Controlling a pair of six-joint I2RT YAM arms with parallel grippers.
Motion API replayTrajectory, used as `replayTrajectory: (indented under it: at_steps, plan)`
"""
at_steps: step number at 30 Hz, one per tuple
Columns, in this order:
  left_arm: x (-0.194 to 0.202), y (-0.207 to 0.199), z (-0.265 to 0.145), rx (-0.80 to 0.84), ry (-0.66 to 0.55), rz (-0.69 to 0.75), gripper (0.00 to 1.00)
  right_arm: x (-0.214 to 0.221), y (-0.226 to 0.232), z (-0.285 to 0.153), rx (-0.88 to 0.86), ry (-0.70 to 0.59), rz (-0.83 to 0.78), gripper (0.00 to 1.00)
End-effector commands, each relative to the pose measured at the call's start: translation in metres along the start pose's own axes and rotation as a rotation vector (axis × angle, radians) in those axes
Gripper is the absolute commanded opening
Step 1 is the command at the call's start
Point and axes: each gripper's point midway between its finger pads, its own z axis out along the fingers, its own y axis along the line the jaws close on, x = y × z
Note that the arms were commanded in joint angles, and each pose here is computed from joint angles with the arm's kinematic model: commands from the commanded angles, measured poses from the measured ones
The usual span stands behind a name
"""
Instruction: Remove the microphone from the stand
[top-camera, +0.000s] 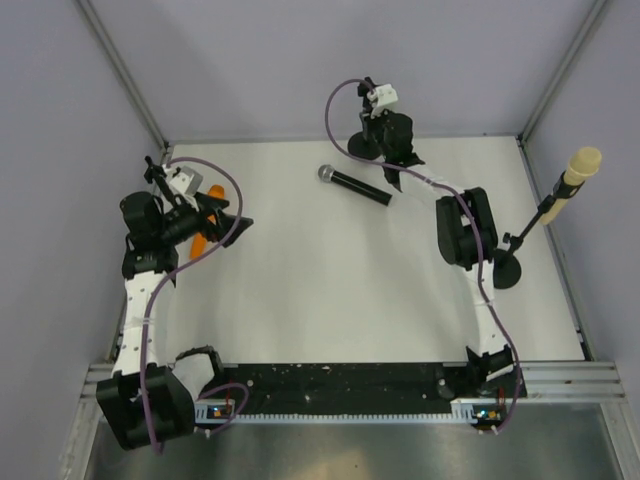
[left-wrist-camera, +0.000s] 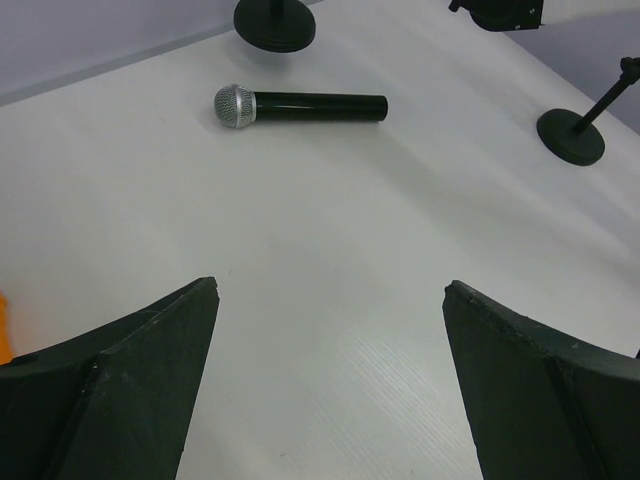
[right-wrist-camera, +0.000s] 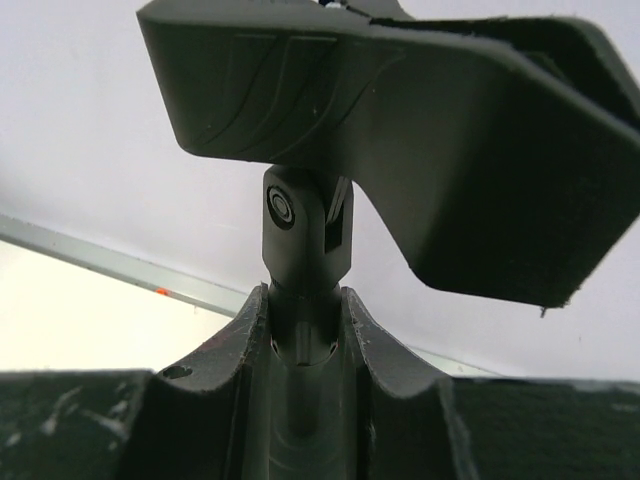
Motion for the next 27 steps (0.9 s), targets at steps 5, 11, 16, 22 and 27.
replayTrajectory:
  at_steps: [5, 11, 16, 22, 27]
  plan:
    - [-0.010, -0.005, -0.004, 0.038, -0.054, 0.023, 0.99, -0.052, 0.005, 0.019, 0.021, -0.179, 0.061, 0.00]
    - [-0.011, -0.004, -0.006, 0.035, -0.065, 0.013, 0.99, -0.041, 0.017, 0.027, 0.015, -0.168, 0.072, 0.00]
    - [-0.010, -0.003, -0.006, 0.033, -0.070, 0.012, 0.99, -0.035, 0.029, 0.029, 0.003, -0.163, 0.070, 0.00]
    - [-0.010, -0.003, -0.008, 0.032, -0.076, 0.010, 0.99, -0.029, 0.033, 0.031, 0.000, -0.155, 0.069, 0.00]
    - [-0.011, -0.002, -0.007, 0.034, -0.081, 0.006, 0.99, -0.021, 0.037, 0.030, -0.030, -0.114, 0.058, 0.43]
